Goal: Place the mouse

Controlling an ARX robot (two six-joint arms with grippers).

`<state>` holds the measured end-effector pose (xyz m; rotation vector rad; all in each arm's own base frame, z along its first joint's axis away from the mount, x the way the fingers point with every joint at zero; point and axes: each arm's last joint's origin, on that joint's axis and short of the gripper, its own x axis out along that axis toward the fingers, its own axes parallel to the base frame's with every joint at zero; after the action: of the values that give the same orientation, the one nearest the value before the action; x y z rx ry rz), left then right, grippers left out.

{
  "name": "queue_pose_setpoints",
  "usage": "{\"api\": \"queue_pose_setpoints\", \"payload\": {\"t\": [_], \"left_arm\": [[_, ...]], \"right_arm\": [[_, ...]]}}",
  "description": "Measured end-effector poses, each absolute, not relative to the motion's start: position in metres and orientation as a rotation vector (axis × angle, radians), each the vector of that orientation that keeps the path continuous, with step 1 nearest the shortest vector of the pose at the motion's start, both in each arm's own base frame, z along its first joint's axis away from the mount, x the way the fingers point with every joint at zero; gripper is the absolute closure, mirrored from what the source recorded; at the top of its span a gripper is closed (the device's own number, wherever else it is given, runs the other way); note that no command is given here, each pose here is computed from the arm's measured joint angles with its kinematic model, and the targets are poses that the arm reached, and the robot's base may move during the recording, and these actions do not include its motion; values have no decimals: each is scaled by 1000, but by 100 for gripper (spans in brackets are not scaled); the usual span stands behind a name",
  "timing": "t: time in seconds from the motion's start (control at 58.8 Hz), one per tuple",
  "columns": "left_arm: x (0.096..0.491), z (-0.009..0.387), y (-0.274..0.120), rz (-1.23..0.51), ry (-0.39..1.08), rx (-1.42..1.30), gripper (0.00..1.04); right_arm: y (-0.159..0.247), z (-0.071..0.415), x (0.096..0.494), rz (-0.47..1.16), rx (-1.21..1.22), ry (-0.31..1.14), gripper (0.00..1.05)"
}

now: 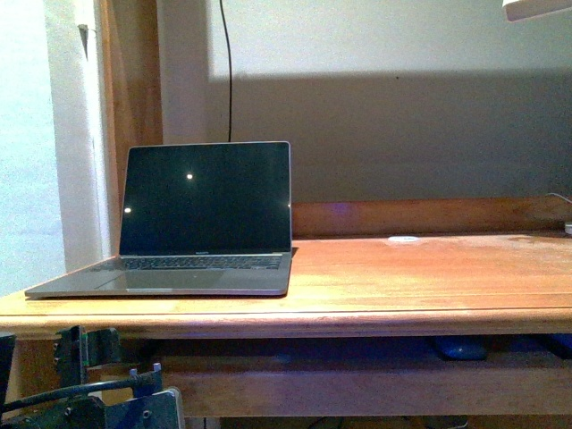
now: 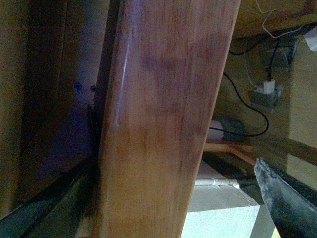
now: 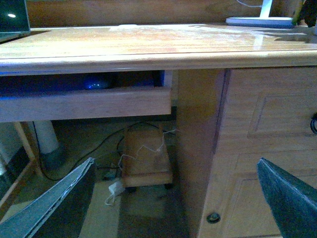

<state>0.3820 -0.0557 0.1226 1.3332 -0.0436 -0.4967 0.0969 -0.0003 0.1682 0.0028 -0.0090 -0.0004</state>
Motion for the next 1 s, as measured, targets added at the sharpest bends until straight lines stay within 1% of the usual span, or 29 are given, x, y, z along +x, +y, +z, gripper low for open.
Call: {"api": "queue_pose_setpoints", "payload": {"t": [0.17,0.357,0.493,0.766,1.004], "left_arm": [[392,121,-60,-515,7,1330,8],[381,132,-75,-576,152,1203,8],[356,144,-95,-676,246,1052,8],[297,151,-140,-919,322,823,8],[266,164,-164,-1012,400,614,8]], "right_arm": [[0,168,97,0,3,-9,7],[0,168,97,0,3,-9,7],[0,168,97,0,3,-9,7],[0,168,97,0,3,-9,7],[0,168,97,0,3,-9,7]]}}
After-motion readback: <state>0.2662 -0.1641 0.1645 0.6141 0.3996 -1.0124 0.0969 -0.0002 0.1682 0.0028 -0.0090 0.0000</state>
